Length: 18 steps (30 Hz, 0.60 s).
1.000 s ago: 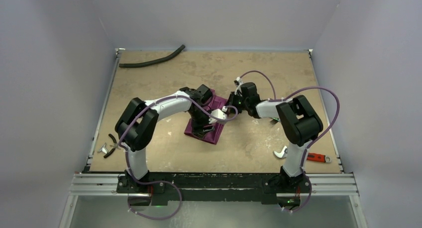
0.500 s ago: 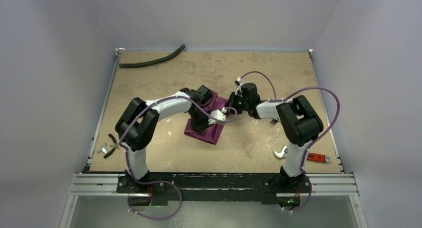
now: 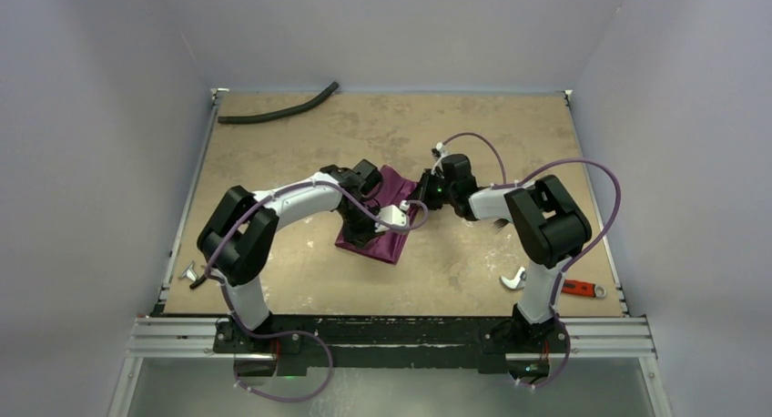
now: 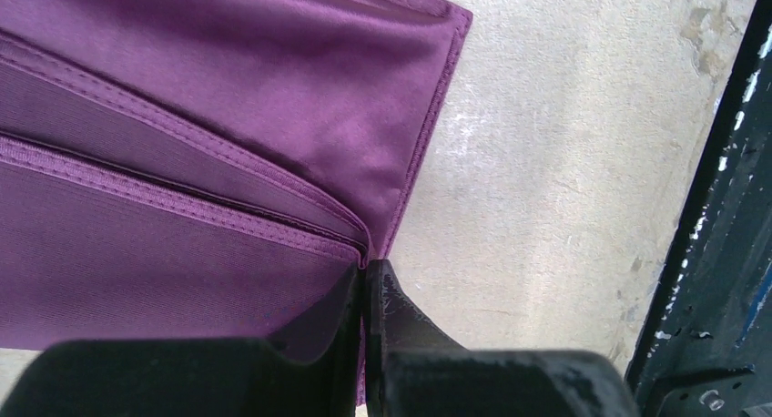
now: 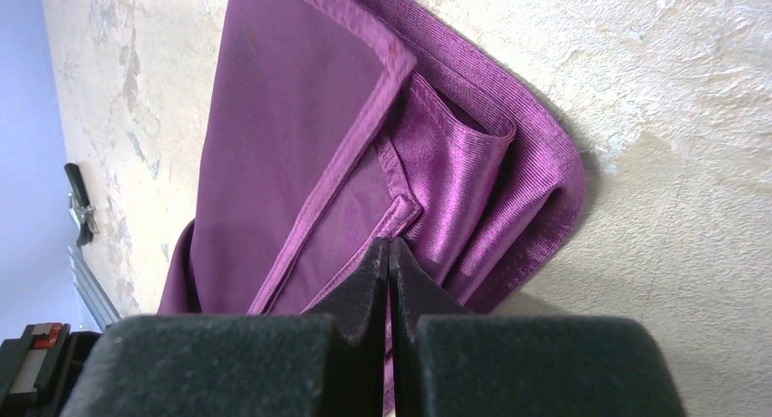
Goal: Fold the napkin into a case and place the utensils inside
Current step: Smooth out the 2/3-rectangle-folded napkin at the center of the board.
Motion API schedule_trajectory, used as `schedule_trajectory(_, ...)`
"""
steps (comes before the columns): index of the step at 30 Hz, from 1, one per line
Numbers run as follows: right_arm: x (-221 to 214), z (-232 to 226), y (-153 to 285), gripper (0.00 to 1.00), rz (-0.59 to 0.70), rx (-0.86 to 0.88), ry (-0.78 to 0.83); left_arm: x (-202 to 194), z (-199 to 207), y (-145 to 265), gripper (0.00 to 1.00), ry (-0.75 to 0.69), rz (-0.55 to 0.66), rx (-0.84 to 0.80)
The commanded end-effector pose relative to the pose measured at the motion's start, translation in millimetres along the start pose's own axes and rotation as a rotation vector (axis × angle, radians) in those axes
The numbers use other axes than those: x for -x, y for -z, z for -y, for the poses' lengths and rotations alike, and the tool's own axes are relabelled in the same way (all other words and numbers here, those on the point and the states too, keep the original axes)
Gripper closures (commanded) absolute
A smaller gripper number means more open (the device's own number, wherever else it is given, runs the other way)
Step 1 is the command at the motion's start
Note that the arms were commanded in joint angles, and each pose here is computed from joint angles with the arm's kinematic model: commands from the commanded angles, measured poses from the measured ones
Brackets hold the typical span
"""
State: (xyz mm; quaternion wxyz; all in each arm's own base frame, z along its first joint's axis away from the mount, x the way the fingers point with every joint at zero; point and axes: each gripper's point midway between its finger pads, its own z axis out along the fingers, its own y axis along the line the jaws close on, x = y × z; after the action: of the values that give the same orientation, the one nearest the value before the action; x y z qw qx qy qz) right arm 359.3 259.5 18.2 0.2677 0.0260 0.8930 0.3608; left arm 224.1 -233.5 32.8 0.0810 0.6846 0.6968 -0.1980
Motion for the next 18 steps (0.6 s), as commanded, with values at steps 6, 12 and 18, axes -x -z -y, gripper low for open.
schedule_trajectory(6, -35, 52, 3, 1.0, -0.071, -0.193, -0.052, -4, 16, -3, 1.0, -0.012, 0.008, -0.018)
schedule_trajectory(12, -25, 34, 14, 0.92, -0.059, -0.163, -0.051, -11, 8, -16, 1.0, 0.018, -0.014, 0.001)
schedule_trajectory(18, 9, 4, 46, 0.64, 0.006, -0.158, 0.035, -26, 1, -22, 1.0, -0.005, -0.067, 0.037)
